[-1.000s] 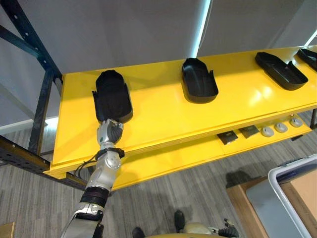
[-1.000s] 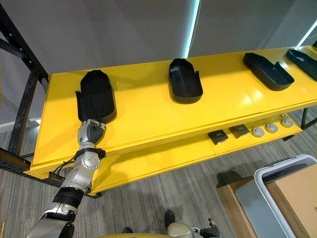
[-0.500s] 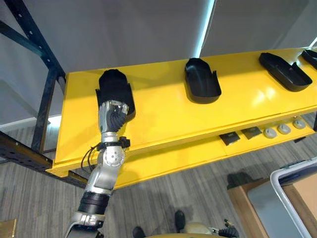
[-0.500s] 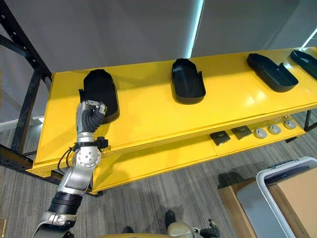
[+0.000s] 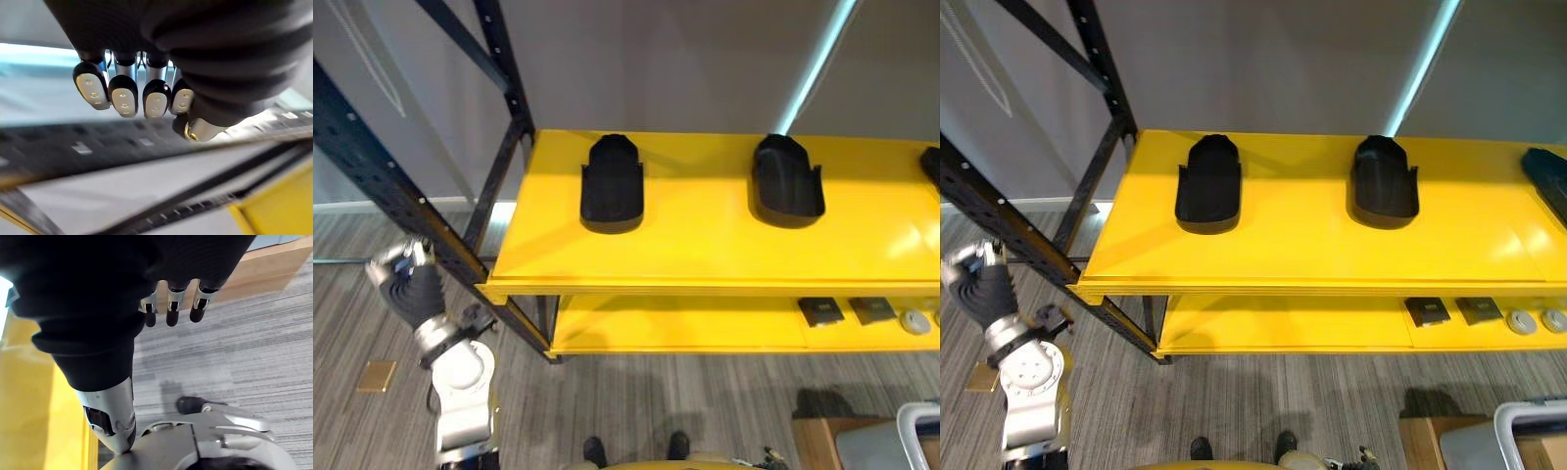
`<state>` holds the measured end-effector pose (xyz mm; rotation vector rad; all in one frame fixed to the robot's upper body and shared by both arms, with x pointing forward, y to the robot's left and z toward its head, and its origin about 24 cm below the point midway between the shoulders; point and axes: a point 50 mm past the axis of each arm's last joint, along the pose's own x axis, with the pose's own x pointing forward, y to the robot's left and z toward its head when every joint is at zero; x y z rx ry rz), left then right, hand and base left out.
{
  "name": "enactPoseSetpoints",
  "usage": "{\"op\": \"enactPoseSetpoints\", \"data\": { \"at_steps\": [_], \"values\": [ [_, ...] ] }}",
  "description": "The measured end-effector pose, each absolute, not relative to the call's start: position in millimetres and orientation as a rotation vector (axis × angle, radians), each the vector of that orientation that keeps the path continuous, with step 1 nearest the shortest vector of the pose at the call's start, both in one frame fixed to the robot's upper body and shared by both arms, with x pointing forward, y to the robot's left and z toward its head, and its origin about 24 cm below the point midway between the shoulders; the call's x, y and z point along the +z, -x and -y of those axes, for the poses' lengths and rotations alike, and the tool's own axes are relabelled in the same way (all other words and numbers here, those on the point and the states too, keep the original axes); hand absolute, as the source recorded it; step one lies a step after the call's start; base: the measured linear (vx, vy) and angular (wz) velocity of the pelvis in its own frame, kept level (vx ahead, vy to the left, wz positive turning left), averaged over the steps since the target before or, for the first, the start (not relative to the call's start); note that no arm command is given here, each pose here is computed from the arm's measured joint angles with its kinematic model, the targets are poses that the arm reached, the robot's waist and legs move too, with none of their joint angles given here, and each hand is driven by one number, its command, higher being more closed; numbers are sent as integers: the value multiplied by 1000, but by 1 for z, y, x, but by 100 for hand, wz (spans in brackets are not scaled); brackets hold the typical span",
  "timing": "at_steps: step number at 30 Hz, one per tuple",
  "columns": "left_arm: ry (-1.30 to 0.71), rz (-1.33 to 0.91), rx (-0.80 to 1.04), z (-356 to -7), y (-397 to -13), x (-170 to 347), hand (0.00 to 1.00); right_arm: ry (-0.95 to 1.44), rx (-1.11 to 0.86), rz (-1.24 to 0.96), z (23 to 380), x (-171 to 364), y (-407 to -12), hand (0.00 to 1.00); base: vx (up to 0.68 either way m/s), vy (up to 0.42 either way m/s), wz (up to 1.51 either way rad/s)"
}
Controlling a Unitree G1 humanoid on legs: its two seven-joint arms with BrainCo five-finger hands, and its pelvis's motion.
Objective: Walk over and take plastic housings, then place them on the shelf
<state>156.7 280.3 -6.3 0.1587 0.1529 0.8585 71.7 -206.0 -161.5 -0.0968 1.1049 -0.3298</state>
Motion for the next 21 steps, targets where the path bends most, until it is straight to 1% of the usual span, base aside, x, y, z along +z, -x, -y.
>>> {"op": "enactPoseSetpoints", "data": {
  "at_steps": [1, 2, 4, 5, 7, 10, 15, 18, 21],
  "values": [
    [-134, -283, 831, -279, -147, -30, 0, 92, -325, -1087, 204, -160, -77, 0, -52, -13, 4],
    [-132, -348, 812, -278, -142, -42, 0, 90, -323, -1078, 203, -159, -79, 0, -51, -7, 2],
    [-119, -564, 747, -272, -121, -78, 0, 85, -315, -1061, 200, -158, -83, 0, -46, -5, -6],
    [-111, -619, 731, -269, -115, -88, 0, 82, -314, -1060, 199, -158, -84, 0, -52, -6, -7],
    [-74, -800, 681, -256, -93, -117, 0, 78, -315, -1072, 198, -158, -82, 0, -47, -5, -4],
    [-39, -944, 636, -238, -74, -138, 0, 69, -328, -1080, 199, -159, -81, 0, 0, 0, 0],
    [-73, -1017, 587, -230, -65, -147, 0, 61, -357, -1095, 201, -160, -79, 0, 6, -6, -4],
    [-97, -1034, 557, -227, -66, -149, 0, 69, -374, -1091, 203, -160, -82, 0, 31, -17, -18],
    [-130, -1024, 514, -225, -75, -149, 0, 69, -382, -1086, 204, -159, -85, 0, 10, -19, -6]
  ]
}}
